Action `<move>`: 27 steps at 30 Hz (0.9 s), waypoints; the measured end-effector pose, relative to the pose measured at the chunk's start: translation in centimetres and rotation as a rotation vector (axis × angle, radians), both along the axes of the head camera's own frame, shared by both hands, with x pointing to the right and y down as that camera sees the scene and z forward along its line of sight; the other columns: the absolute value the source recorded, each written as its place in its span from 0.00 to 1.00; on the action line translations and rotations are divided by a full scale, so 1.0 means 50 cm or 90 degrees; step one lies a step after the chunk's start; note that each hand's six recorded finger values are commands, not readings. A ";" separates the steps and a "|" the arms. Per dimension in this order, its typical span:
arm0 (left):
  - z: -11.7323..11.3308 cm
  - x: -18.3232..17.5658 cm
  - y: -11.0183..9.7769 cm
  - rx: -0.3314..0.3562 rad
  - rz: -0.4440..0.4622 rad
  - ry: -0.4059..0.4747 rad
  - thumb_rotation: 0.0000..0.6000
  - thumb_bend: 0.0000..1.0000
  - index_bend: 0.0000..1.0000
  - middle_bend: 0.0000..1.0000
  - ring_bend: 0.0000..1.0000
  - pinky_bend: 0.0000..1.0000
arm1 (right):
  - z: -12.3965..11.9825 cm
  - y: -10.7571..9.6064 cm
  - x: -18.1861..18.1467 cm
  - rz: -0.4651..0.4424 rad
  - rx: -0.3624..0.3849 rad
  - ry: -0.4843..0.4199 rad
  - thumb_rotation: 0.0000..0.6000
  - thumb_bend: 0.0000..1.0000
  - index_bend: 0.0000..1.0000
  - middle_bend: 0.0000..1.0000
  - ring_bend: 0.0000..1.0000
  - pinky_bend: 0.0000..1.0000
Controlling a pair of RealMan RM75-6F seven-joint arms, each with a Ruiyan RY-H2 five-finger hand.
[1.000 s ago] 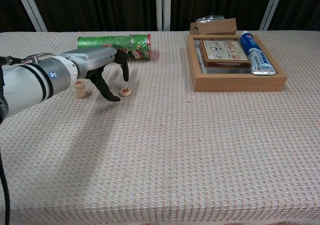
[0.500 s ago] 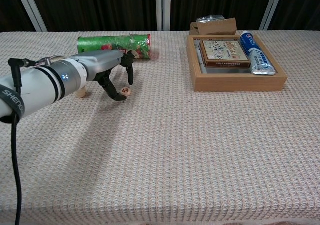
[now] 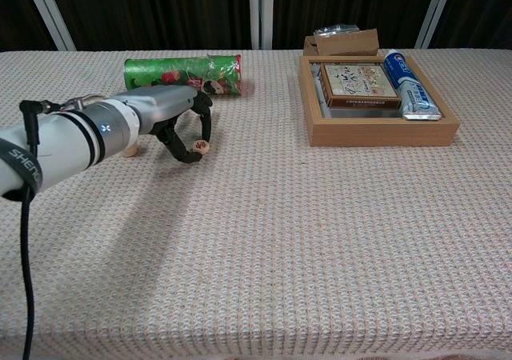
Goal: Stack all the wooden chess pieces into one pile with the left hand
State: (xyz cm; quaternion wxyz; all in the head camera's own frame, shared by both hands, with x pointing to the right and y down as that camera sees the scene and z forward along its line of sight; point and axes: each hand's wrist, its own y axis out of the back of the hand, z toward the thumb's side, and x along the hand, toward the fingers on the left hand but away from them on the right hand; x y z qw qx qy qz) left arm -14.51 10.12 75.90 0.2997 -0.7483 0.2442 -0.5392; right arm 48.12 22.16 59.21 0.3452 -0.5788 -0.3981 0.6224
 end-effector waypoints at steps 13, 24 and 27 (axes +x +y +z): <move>-0.019 -0.008 -0.011 0.014 -0.009 0.018 1.00 0.31 0.49 0.08 0.00 0.00 | -0.004 0.001 0.003 0.001 0.000 0.002 1.00 0.18 0.00 0.00 0.00 0.00; -0.120 -0.099 -0.034 0.031 -0.042 0.011 1.00 0.31 0.49 0.08 0.00 0.00 | 0.001 -0.003 -0.017 -0.014 -0.009 -0.007 1.00 0.18 0.00 0.00 0.00 0.00; -0.140 -0.143 -0.032 0.016 -0.062 -0.009 1.00 0.31 0.49 0.08 0.00 0.00 | 0.007 -0.005 -0.030 -0.025 -0.016 -0.009 1.00 0.18 0.00 0.00 0.00 0.00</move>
